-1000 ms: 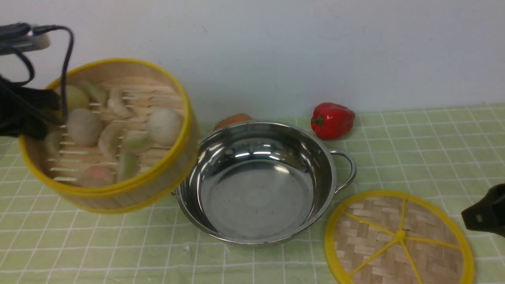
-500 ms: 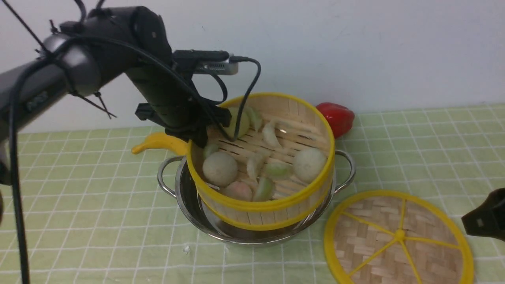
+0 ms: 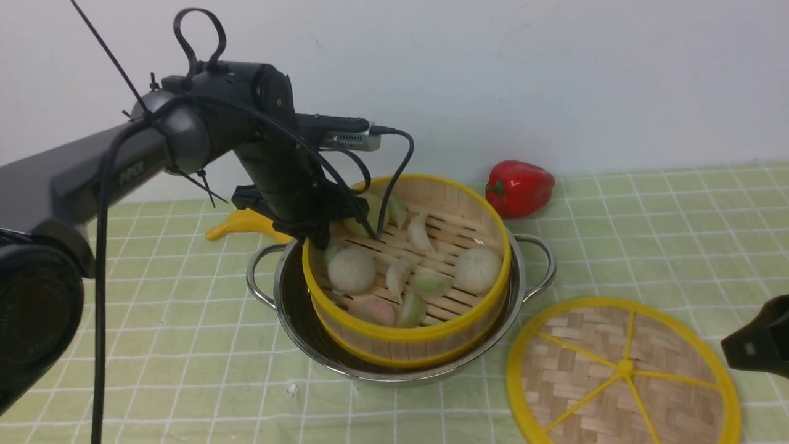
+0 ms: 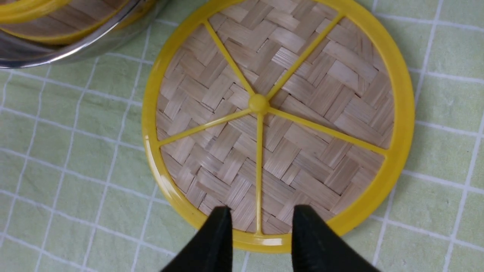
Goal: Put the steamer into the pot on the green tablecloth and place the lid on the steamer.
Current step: 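Place the bamboo steamer basket with dumplings into the steel pot with the left gripper, then move the gripper down to the bamboo steamer lid and grasp its center knob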
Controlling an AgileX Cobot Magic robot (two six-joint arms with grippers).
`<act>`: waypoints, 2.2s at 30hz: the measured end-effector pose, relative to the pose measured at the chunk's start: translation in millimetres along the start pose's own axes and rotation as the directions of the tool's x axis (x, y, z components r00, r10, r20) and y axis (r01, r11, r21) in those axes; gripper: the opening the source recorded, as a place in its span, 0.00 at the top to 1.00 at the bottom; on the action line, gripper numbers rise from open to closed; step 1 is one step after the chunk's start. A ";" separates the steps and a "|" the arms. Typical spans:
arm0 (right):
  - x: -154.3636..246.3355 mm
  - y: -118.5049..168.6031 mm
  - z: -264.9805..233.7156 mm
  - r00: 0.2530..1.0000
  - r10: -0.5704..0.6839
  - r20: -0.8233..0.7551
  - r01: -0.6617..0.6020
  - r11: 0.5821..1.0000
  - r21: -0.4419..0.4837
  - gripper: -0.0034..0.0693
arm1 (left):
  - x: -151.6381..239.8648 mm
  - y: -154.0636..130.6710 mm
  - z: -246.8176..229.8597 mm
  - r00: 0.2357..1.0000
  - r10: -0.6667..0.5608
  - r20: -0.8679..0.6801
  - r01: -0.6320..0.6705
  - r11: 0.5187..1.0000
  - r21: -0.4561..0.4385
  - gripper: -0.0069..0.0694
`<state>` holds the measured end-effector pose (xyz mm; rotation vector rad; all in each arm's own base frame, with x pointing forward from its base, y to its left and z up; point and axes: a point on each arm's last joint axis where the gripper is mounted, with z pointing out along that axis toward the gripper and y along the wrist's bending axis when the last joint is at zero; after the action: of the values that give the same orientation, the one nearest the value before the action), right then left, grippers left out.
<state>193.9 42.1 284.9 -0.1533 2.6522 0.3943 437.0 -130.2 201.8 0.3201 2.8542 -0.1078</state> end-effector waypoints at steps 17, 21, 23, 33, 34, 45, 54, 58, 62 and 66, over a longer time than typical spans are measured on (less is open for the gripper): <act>0.1 0.0 0.0 1.000 0.000 -0.001 0.000 1.000 0.000 0.62 | 3.3 2.4 24.1 0.998 0.010 -0.062 -0.011 1.000 -0.017 0.86; 0.1 0.0 0.0 1.000 0.000 -0.001 0.000 1.000 0.000 0.62 | 2.6 2.7 23.5 0.998 0.027 -0.059 -0.028 1.000 -0.013 0.80; 0.1 0.0 0.0 1.000 0.000 -0.001 0.000 1.000 0.000 0.62 | 2.6 3.1 23.4 0.998 0.030 -0.059 -0.030 0.999 -0.008 0.71; -1.7 0.0 0.0 1.000 0.002 0.019 -0.002 1.000 0.000 0.62 | -15.1 -0.4 -15.7 0.997 0.030 -0.067 -0.029 1.000 0.006 0.35; -2.0 0.0 0.0 1.000 0.003 0.022 -0.003 1.000 0.000 0.62 | -16.0 -0.6 -17.3 0.998 0.030 -0.063 -0.030 1.000 0.006 0.35; -13.0 44.2 47.5 0.989 -0.130 -0.068 0.125 0.990 -0.066 0.67 | -22.0 -5.7 -169.3 0.953 0.054 0.299 -0.060 0.998 0.011 0.53; -34.1 37.5 71.7 0.982 -0.117 -0.151 0.147 0.968 0.204 0.67 | 63.5 -4.4 -339.8 0.770 0.138 0.623 -0.136 0.989 -0.051 0.83; -35.6 32.6 89.2 0.975 -0.124 -0.184 0.167 0.956 0.242 0.62 | 135.0 -0.5 -388.7 0.696 0.166 0.699 -0.148 0.985 -0.087 0.94; -38.3 31.7 103.5 0.975 -0.135 -0.179 0.176 0.955 0.240 0.59 | 186.6 3.1 -382.1 0.705 0.172 0.688 -0.151 0.984 -0.091 0.94; -39.4 31.4 115.0 0.975 -0.135 -0.179 0.175 0.957 0.233 0.58 | 230.4 6.3 -366.2 0.654 0.168 0.737 -0.145 0.985 -0.096 0.94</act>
<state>271.7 108.3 212.0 -0.3245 2.7948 -0.0026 128.7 -38.8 491.3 0.4014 1.9887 -0.1272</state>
